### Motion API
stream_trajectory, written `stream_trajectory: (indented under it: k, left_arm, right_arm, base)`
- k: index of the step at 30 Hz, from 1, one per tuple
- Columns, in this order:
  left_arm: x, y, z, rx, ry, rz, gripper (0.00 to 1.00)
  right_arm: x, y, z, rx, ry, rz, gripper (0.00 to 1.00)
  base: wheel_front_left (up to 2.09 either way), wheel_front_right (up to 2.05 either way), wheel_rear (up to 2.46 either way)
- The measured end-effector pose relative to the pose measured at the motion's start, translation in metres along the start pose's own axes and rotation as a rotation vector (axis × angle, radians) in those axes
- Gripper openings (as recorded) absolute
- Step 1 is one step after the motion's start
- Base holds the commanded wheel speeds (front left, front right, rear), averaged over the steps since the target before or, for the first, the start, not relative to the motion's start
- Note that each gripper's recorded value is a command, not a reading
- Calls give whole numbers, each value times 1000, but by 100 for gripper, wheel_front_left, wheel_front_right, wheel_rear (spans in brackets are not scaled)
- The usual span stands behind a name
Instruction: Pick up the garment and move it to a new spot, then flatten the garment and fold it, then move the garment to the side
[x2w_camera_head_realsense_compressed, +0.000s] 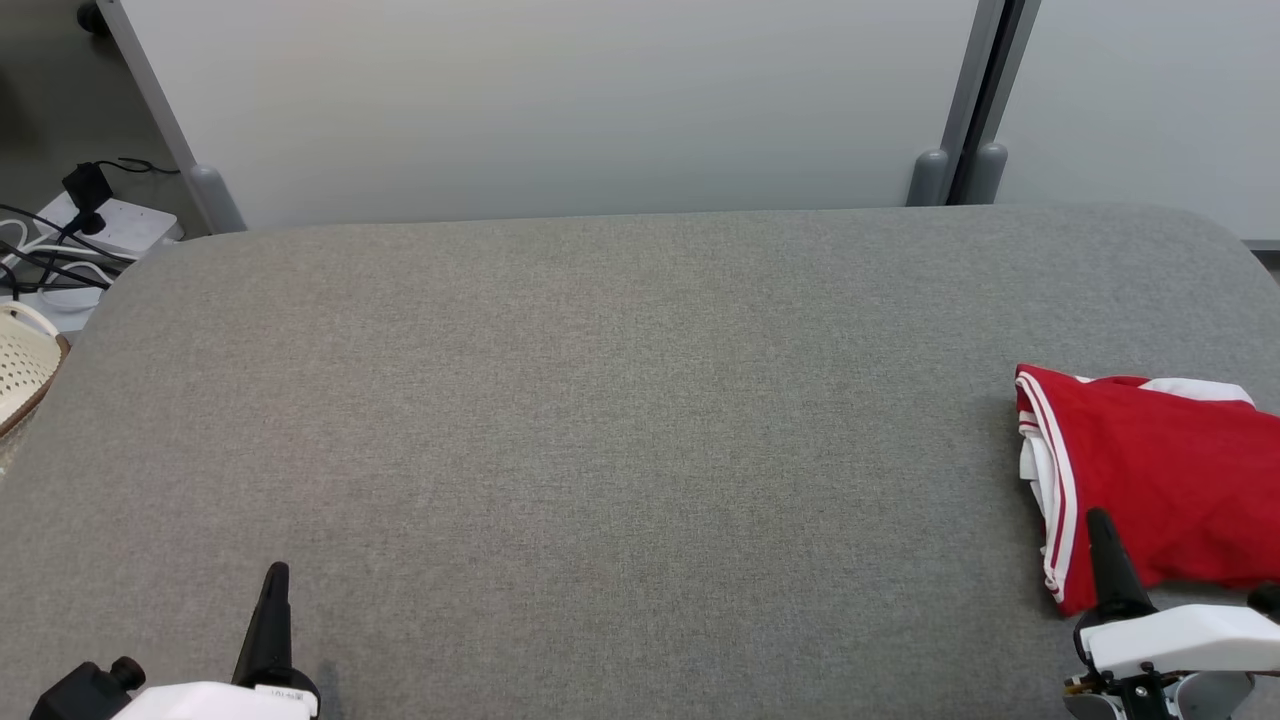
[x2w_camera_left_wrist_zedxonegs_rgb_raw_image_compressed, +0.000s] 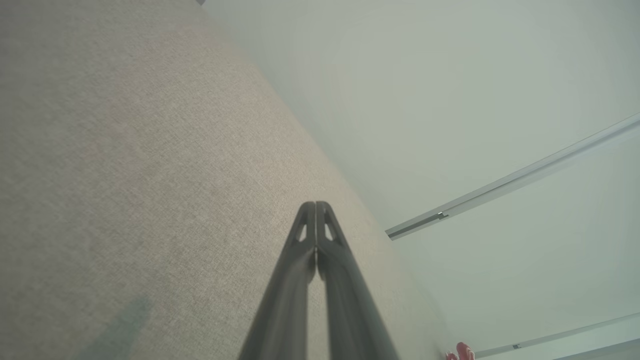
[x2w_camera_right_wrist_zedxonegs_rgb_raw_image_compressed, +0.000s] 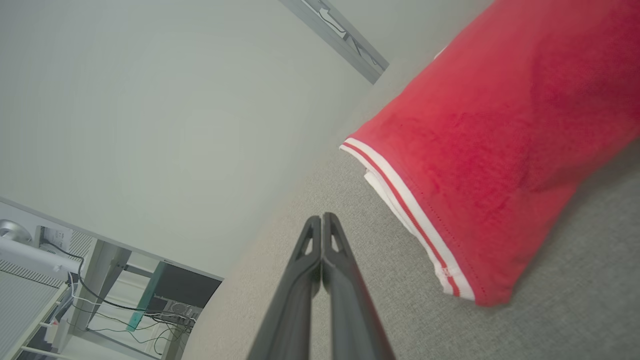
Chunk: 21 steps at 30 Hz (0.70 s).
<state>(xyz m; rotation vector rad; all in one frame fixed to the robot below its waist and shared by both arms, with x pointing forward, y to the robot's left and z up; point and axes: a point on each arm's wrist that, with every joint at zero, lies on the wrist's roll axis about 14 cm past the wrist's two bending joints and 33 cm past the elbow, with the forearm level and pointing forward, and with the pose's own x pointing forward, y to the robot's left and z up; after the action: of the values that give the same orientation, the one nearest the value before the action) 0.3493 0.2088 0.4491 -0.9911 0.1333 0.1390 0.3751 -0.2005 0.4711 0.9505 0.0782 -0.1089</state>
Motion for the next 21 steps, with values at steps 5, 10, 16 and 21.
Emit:
stream_trajectory:
  k: [5, 10, 16, 21]
  left_arm:
    - [2, -4, 0, -55, 2, -9, 0]
    - [3, -4, -1, -95, 7, -9, 0]
    - [4, -7, -3, -164, 14, -13, 0]
    - [8, -14, -2, -220, 16, -32, 0]
  right_arm:
    - [1, 0, 2, 60, -2, 0, 0]
    - [1, 2, 3, 109, -4, 4, 0]
    - [2, 2, 4, 179, 0, 7, 0]
    - [2, 2, 5, 240, 0, 7, 0]
  base:
    - [0, 0, 0]
    - [0, 0, 0]
    - [0, 0, 0]
    - [0, 0, 0]
